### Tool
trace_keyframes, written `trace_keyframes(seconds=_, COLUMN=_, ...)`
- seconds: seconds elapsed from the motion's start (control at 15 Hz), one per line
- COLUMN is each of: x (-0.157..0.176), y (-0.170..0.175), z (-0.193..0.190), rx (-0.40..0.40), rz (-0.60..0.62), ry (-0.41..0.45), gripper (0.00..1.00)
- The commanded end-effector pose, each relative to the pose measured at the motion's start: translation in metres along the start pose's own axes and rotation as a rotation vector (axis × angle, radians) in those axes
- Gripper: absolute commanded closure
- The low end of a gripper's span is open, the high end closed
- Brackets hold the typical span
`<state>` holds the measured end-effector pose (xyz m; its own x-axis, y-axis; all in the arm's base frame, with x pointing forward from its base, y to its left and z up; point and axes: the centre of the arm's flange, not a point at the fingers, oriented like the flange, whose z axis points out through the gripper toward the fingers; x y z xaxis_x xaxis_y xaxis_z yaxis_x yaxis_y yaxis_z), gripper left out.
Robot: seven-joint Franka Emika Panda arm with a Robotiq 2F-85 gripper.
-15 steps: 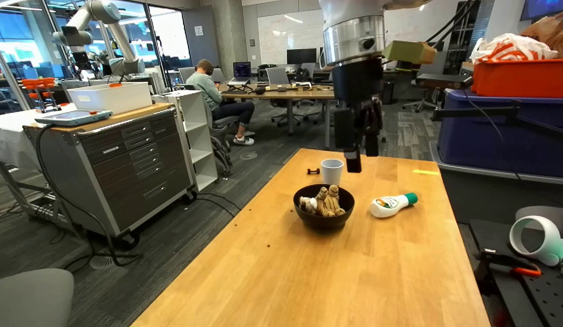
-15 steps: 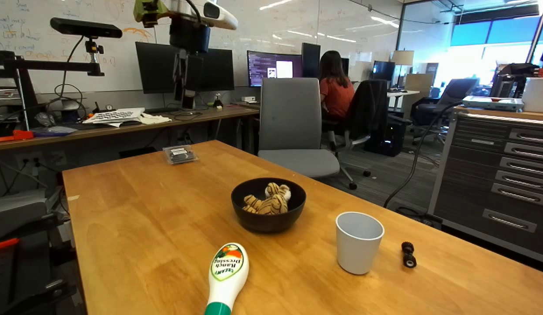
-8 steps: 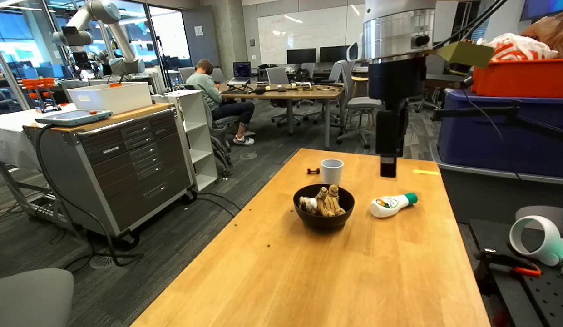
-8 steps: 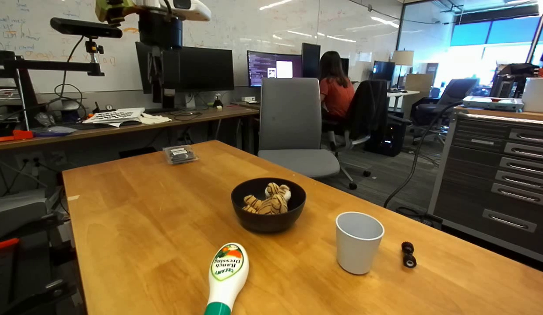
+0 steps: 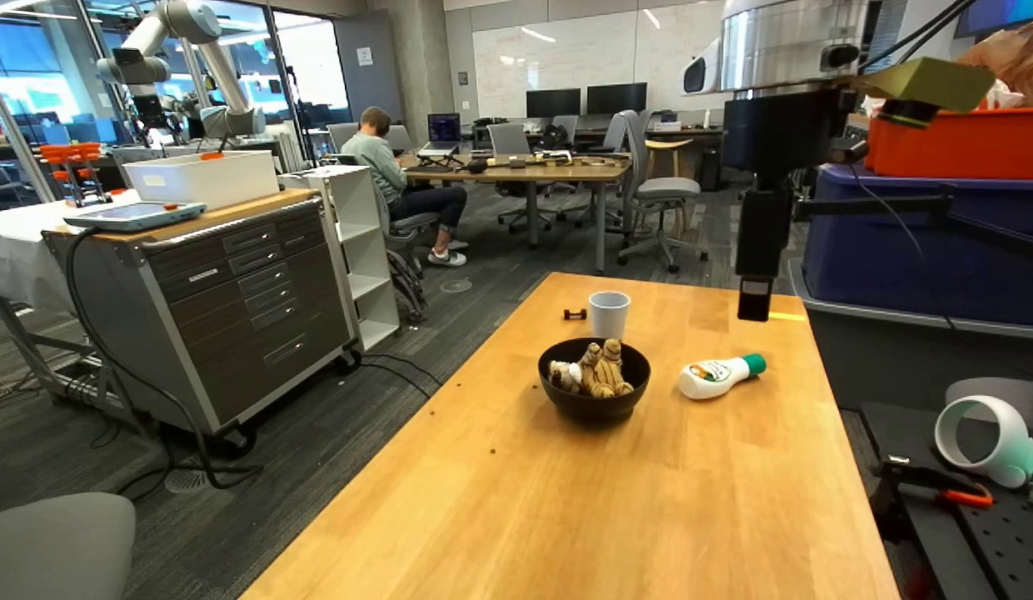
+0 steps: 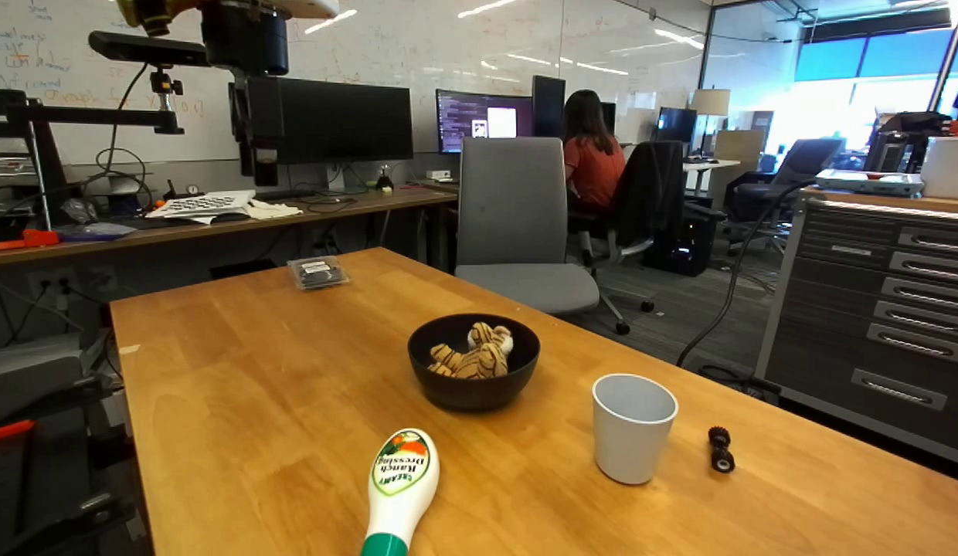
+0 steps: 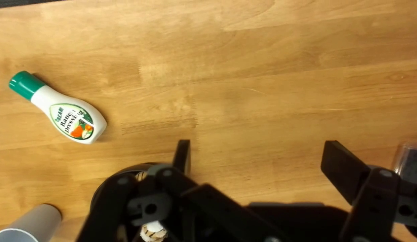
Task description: Put the tiger plushie in the bowl
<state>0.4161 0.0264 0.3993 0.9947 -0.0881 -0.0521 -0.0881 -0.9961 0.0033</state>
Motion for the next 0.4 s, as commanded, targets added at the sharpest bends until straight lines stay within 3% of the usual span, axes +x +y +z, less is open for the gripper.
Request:
trace_keyframes(seconds=0.0, x=-0.0005, y=0.0001, z=0.0003, rx=0.000, rz=0.000, ry=0.000, gripper=0.00)
trace_keyframes(seconds=0.33, x=-0.0009, y=0.0001, z=0.0013, rx=0.000, rz=0.000, ry=-0.001, gripper=0.00)
